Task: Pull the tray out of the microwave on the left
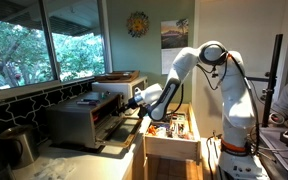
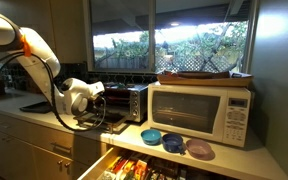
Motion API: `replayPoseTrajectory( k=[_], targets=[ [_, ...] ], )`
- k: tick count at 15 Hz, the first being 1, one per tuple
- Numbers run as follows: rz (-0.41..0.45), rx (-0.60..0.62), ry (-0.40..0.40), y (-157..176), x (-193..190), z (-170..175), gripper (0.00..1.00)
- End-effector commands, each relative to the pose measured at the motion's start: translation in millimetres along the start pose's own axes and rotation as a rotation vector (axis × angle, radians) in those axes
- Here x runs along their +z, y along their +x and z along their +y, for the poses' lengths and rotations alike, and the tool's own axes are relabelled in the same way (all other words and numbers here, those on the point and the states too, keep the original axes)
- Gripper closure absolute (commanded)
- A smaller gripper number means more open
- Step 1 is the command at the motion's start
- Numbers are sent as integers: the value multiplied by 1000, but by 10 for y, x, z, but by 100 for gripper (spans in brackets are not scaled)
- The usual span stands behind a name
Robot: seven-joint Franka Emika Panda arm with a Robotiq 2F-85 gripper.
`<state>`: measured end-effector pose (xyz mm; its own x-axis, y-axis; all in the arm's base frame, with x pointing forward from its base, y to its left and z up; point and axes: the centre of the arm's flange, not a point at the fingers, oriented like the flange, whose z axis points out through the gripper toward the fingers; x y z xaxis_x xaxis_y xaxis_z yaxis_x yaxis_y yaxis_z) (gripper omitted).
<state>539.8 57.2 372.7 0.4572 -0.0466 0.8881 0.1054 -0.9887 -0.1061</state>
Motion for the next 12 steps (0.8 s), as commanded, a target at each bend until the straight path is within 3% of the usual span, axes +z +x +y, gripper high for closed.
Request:
replayPoseTrajectory(
  k=[1, 12],
  targets=[
    [13, -59, 41, 3, 326, 53, 0],
    [113, -127, 65, 164, 723, 43, 0]
  ],
)
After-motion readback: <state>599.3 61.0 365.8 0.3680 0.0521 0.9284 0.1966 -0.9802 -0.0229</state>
